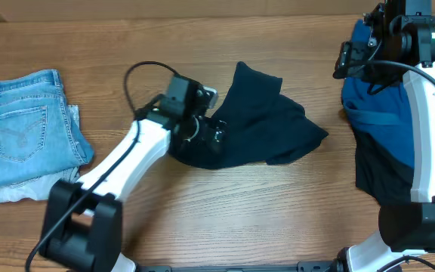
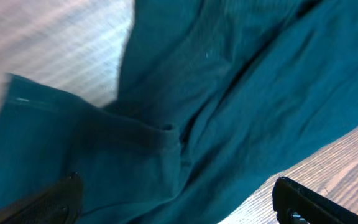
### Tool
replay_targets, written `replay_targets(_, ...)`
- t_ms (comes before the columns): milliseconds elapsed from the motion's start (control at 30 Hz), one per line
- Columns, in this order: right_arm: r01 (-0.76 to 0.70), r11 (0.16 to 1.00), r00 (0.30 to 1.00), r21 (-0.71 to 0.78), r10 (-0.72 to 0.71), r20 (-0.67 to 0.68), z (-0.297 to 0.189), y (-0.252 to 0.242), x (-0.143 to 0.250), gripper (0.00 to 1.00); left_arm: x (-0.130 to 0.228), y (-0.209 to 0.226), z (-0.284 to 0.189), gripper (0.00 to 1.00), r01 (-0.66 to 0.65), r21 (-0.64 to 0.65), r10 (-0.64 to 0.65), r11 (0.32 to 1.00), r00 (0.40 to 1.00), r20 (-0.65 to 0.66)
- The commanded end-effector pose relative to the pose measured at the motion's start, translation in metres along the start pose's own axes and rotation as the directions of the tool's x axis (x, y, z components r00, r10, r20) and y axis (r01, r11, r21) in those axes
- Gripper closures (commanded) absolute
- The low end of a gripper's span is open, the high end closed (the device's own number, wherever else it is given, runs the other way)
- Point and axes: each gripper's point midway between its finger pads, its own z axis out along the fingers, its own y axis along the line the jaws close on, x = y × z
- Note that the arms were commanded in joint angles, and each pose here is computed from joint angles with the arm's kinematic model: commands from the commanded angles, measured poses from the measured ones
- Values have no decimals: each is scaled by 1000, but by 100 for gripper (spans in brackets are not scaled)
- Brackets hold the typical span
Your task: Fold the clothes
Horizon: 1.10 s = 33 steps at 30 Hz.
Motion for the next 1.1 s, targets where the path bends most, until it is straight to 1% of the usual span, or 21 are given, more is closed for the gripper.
replay_targets(0,-9,1000,1000,-5,9,1,1,1,-1,25,5,1,24,0,8,-54,-11,999,999,-48)
replay_targets(67,-9,1000,1000,-4,9,0,1,0,0,25,13,2,35,7,8,-60,-13,998,996,-84)
replay_targets(167,-9,1000,1000,-4,9,-4,1,0,1,25,11,12,35,23,2,-114,-11,994,997,-73)
replay_targets(300,-9,1000,1000,-3,9,-9,1,0,2,25,8,17,36,51,-1,-143,-8,990,998,-59)
replay_targets(333,-9,1000,1000,-3,9,-10,1,0,2,25,8,17,37,55,-1,-143,-8,990,998,-61)
replay_targets(367,-9,1000,1000,-3,9,-10,1,0,2,25,9,18,38,57,0,-143,-9,990,998,-64)
replay_targets(467,-9,1000,1000,-3,9,-10,1,0,2,25,9,18,39,54,0,-143,-10,990,998,-66)
replay_targets(567,-9,1000,1000,-3,9,-12,1,0,3,25,9,18,39,44,19,-144,-28,989,998,-63)
replay_targets(633,-10,1000,1000,-3,10,-14,1,0,3,25,10,18,40,44,20,-143,-29,990,997,-65)
replay_targets(667,-10,1000,1000,-3,10,-14,1,0,3,25,11,18,42,46,24,-143,-35,989,997,-71)
replay_targets(700,-10,1000,1000,-2,10,-16,1,0,4,25,13,19,43,52,33,-143,-44,989,996,-75)
replay_targets(733,-10,1000,1000,-2,10,-18,1,0,4,25,16,19,47,62,48,-142,-60,989,995,-86)
replay_targets(800,-10,1000,1000,-2,10,-18,1,0,4,25,18,16,51,65,51,-122,-63,991,993,-98)
replay_targets(833,-10,1000,1000,-2,10,-18,1,0,4,25,18,17,51,71,50,-122,-62,991,993,-97)
replay_targets(867,-10,1000,1000,-2,10,-17,1,0,4,25,18,16,51,86,51,-122,-63,991,993,-97)
replay_targets(900,-10,1000,1000,-2,10,-17,1,0,4,25,19,17,51,96,50,-122,-63,991,993,-99)
replay_targets(967,-10,1000,1000,-2,10,-17,1,0,4,25,17,15,43,96,50,-125,-64,991,992,-111)
replay_targets(1000,-10,1000,1000,-2,10,-17,1,0,4,25,9,14,32,96,32,-128,-46,991,993,-108)
replay_targets(1067,-10,1000,1000,-1,10,-22,1,0,5,26,-15,16,-9,96,16,-156,-28,988,997,-69)
